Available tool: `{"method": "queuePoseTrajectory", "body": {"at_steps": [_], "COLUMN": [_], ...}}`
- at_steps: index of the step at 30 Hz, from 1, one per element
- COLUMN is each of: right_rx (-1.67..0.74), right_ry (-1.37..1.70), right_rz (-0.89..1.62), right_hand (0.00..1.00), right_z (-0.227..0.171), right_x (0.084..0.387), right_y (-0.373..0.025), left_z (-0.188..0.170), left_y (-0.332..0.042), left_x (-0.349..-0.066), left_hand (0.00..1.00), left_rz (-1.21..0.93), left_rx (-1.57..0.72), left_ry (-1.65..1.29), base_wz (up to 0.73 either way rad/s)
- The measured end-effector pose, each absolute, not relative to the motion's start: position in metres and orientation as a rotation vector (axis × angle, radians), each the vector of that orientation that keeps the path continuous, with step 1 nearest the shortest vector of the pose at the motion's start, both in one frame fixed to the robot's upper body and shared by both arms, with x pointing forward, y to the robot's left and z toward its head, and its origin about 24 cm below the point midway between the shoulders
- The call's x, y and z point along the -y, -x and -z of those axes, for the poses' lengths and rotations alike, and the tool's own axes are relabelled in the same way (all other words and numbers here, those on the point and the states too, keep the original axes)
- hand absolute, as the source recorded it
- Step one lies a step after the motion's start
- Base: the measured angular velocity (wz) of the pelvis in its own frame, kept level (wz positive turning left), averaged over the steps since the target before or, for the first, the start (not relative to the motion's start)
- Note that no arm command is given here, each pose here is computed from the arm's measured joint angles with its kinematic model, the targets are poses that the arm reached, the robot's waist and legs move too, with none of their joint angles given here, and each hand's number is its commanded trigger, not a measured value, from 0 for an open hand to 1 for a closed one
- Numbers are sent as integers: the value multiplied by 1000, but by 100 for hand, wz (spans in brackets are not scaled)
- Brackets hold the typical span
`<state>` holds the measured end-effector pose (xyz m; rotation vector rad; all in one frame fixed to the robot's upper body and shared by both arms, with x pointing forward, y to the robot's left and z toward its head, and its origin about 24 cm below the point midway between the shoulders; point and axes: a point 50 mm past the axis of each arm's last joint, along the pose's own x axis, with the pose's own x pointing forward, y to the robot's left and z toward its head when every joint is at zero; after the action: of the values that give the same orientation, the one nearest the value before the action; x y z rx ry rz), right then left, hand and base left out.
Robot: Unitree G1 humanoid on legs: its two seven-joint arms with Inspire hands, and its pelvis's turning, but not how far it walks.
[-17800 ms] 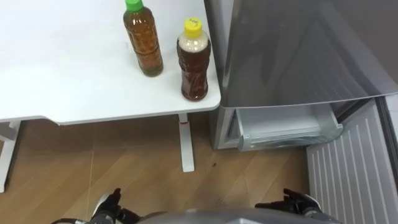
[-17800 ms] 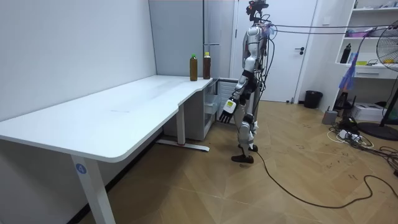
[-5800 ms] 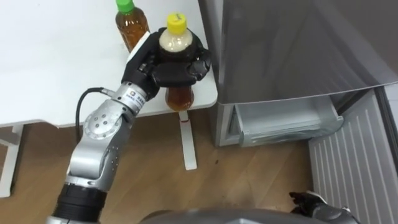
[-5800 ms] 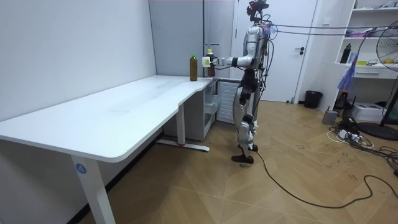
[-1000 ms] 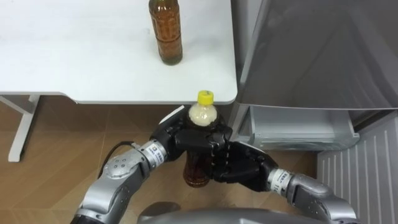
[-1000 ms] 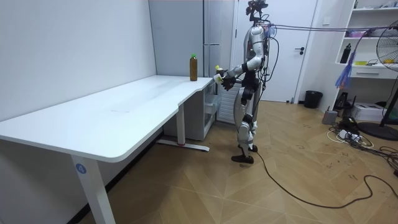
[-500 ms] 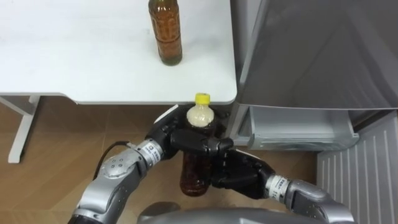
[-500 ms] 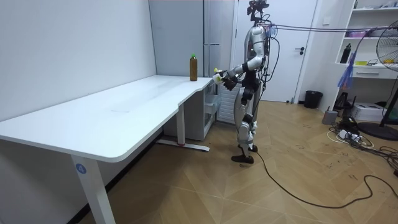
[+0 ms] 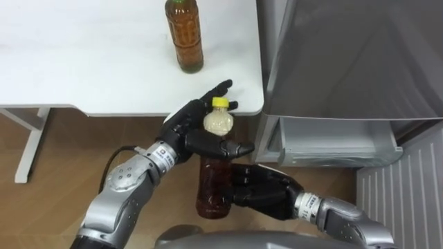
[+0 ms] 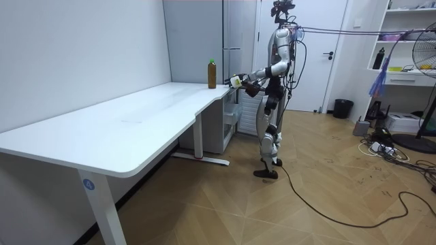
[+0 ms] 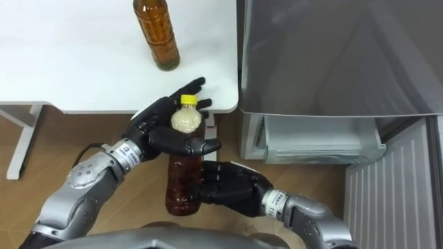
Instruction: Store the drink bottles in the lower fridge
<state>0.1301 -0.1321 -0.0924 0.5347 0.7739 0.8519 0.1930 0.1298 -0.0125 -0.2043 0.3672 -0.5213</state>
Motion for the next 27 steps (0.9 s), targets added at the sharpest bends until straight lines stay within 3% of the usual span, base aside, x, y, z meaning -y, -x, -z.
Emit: {"method": "queuePoseTrajectory", "body": {"at_steps": [6,13,27], "right_rx": [-770,-783,-857], "right_ry": [-543,-553,-572], "right_rz": [-855,-874,-863], "right_hand": [100,100,100], "right_z": [92,93,98], "right_x": [130,128,130], "right_y": [-130,-128,-122], "left_z": [8,-26,-44], "left_y": [-195,-209,-216], "left_x": [-130,-129,-130], "left_hand": [0,0,0], "left_rz": [499,484,452], "left_rx": [-349,-164,-73], "left_ry": [182,194,301], "base_wz": [0,0,0]}}
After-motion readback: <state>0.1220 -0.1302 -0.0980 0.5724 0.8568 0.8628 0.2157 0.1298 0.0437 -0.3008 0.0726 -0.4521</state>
